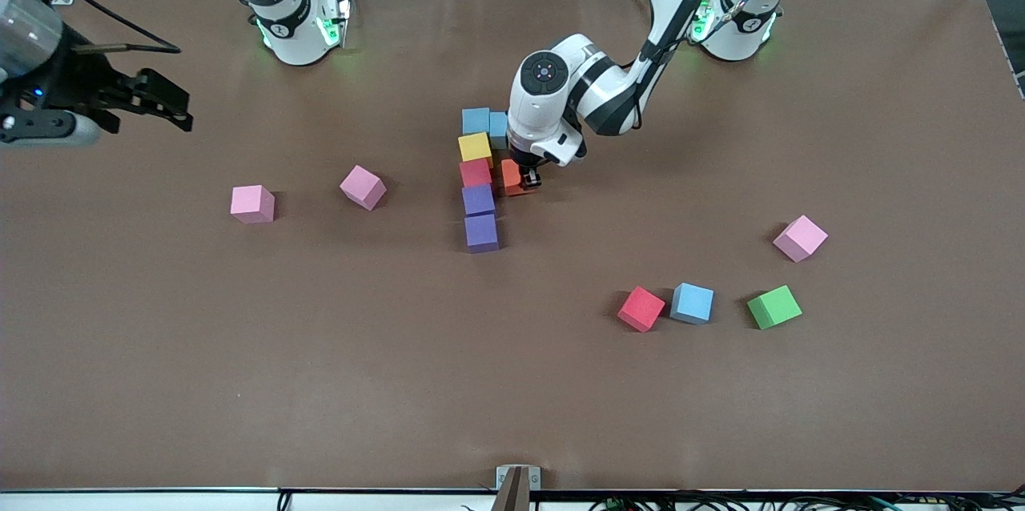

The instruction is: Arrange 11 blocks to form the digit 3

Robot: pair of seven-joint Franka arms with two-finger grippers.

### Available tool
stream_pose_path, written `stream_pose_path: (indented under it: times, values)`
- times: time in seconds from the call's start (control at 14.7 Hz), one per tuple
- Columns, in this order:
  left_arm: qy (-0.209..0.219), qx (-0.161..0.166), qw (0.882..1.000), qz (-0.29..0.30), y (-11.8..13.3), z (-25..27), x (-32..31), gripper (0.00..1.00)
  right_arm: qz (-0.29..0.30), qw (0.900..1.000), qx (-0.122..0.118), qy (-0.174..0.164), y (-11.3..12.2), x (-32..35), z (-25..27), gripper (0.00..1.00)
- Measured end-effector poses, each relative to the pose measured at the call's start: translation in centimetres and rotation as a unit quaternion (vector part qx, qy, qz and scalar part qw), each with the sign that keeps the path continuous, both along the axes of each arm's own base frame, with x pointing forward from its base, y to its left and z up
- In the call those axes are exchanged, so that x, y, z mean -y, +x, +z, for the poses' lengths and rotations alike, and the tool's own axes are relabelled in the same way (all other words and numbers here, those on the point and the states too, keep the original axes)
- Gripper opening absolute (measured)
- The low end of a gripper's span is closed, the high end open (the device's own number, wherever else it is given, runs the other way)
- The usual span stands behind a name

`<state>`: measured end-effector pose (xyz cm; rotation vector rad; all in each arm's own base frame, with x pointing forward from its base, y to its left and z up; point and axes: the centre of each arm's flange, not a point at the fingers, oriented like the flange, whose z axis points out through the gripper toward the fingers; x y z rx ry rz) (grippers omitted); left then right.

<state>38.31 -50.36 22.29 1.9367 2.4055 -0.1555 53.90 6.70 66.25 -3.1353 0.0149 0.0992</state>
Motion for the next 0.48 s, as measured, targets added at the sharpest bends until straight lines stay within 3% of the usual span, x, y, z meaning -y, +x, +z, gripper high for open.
stream_pose_path:
  times: [0.48]
  values:
    - [0.006,0.004,0.999,-0.031,-2.3,-1.3,1.4,0.55,-0.037,0.999,0.004,-0.002,0.8,5.4,-0.5,1.00]
